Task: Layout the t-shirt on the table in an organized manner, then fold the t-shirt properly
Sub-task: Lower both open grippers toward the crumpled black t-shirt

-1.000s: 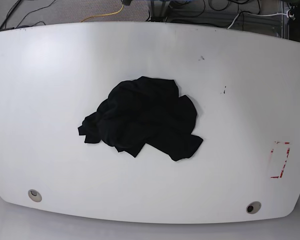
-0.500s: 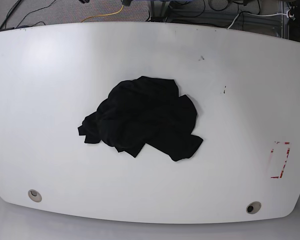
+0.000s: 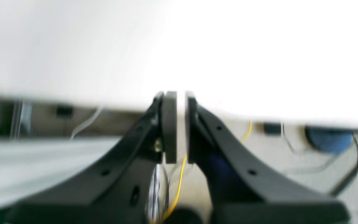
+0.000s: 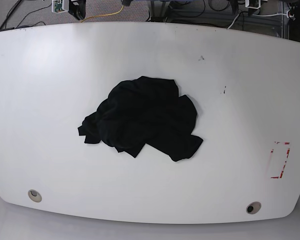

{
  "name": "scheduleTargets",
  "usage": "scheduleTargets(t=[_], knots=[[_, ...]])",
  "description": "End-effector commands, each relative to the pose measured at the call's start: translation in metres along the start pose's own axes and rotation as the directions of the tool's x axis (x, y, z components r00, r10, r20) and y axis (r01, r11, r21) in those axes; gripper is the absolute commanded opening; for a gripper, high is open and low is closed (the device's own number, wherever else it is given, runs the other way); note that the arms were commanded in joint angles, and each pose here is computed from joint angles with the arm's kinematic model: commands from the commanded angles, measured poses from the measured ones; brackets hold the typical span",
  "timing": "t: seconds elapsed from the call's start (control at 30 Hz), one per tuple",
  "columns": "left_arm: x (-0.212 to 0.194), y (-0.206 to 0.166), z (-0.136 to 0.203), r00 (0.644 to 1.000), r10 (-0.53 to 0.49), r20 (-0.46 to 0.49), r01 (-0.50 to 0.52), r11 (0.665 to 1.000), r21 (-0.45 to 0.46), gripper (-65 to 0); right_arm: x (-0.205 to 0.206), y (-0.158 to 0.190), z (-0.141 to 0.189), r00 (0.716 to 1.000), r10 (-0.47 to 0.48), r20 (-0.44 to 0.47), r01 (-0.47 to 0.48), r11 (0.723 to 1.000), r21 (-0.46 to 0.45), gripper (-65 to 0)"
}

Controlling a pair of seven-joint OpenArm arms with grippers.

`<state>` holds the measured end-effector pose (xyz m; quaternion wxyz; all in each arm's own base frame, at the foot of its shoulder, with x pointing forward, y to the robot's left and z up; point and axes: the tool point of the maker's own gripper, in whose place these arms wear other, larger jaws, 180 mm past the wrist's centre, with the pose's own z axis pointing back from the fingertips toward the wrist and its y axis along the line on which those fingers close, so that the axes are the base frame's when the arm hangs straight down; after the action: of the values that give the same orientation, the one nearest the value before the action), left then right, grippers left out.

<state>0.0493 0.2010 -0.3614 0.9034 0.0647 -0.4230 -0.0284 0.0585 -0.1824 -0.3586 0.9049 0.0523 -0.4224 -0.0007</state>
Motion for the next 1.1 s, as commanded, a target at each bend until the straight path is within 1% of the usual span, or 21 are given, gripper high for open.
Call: scheduleTargets(t=[0.0, 0.17, 0.2, 0.3, 0.47, 0.53, 0.57, 0.6, 0.63, 0.67, 0.7, 0.73, 0.77, 0.8, 0.87, 0.93, 1.07], knots=[[0.016, 0.008, -0.005, 0.998, -0.007, 0.055, 0.005, 1.000, 0.025, -39.7, 0.018, 0.002, -0.005, 0.998, -0.001, 0.067, 0.001, 1.000, 0.009, -61.2], [0.045, 0.013, -0.027, 0.988, -0.005, 0.154, -0.002, 0.999, 0.046, -39.7, 0.044, 0.006, -0.026, 0.987, -0.002, 0.159, -0.002, 1.000, 0.023, -61.2], [0.054, 0.014, -0.033, 0.983, -0.004, 0.186, -0.006, 0.999, 0.053, -39.6, 0.051, 0.008, -0.032, 0.983, -0.004, 0.182, -0.002, 0.999, 0.033, -61.2], [0.073, 0.015, -0.045, 0.970, -0.002, 0.241, -0.012, 0.998, 0.058, -39.6, 0.064, 0.016, -0.041, 0.974, -0.011, 0.225, -0.002, 0.998, 0.057, -61.0], [0.100, 0.014, -0.059, 0.947, 0.003, 0.321, -0.023, 0.998, 0.060, -39.4, 0.089, 0.027, -0.057, 0.954, -0.021, 0.298, -0.006, 0.996, 0.090, -59.9], [0.109, 0.012, -0.063, 0.937, 0.008, 0.349, -0.028, 0.998, 0.052, -39.4, 0.098, 0.031, -0.062, 0.946, -0.024, 0.324, -0.009, 0.995, 0.100, -55.5], [0.116, 0.009, -0.066, 0.930, 0.012, 0.367, -0.028, 0.999, 0.040, -39.4, 0.104, 0.033, -0.065, 0.941, -0.022, 0.338, -0.014, 0.994, 0.104, -51.5], [0.124, 0.005, -0.069, 0.922, 0.015, 0.387, -0.026, 0.999, 0.023, -39.3, 0.112, 0.035, -0.068, 0.932, -0.022, 0.361, -0.020, 0.994, 0.110, -45.7], [0.126, 0.004, -0.070, 0.919, 0.016, 0.394, -0.024, 1.000, 0.016, -39.3, 0.115, 0.036, -0.070, 0.929, -0.023, 0.369, -0.021, 0.993, 0.114, -43.1], [0.133, 0.001, -0.073, 0.912, 0.018, 0.411, -0.019, 1.000, 0.001, -38.8, 0.122, 0.037, -0.072, 0.921, -0.023, 0.388, -0.024, 0.993, 0.117, -37.6], [0.138, -0.001, -0.074, 0.905, 0.020, 0.426, -0.017, 1.000, -0.011, -37.2, 0.127, 0.039, -0.074, 0.916, -0.025, 0.400, -0.026, 0.992, 0.121, -33.5], [0.142, -0.002, -0.075, 0.900, 0.022, 0.435, -0.016, 1.000, -0.017, -35.8, 0.130, 0.039, -0.075, 0.913, -0.025, 0.408, -0.027, 0.992, 0.122, -31.1], [0.148, -0.004, -0.077, 0.892, 0.026, 0.452, -0.016, 1.000, -0.025, -32.8, 0.135, 0.039, -0.078, 0.910, -0.025, 0.414, -0.029, 0.992, 0.124, -27.3], [0.153, -0.004, -0.079, 0.886, 0.026, 0.464, -0.015, 0.999, -0.028, -29.4, 0.139, 0.041, -0.081, 0.907, -0.024, 0.421, -0.033, 0.991, 0.129, -24.9], [0.160, -0.003, -0.080, 0.876, 0.028, 0.481, -0.020, 1.000, -0.022, -24.4, 0.148, 0.042, -0.087, 0.904, -0.017, 0.426, -0.042, 0.991, 0.129, -22.4], [0.169, -0.003, -0.083, 0.863, 0.031, 0.505, -0.021, 0.999, -0.024, -21.0, 0.159, 0.042, -0.096, 0.903, -0.004, 0.429, -0.057, 0.990, 0.128, -21.7], [0.183, -0.008, -0.086, 0.843, 0.039, 0.537, -0.022, 0.999, -0.038, -20.6, 0.178, 0.044, -0.111, 0.908, 0.017, 0.419, -0.079, 0.988, 0.132, -21.4]])
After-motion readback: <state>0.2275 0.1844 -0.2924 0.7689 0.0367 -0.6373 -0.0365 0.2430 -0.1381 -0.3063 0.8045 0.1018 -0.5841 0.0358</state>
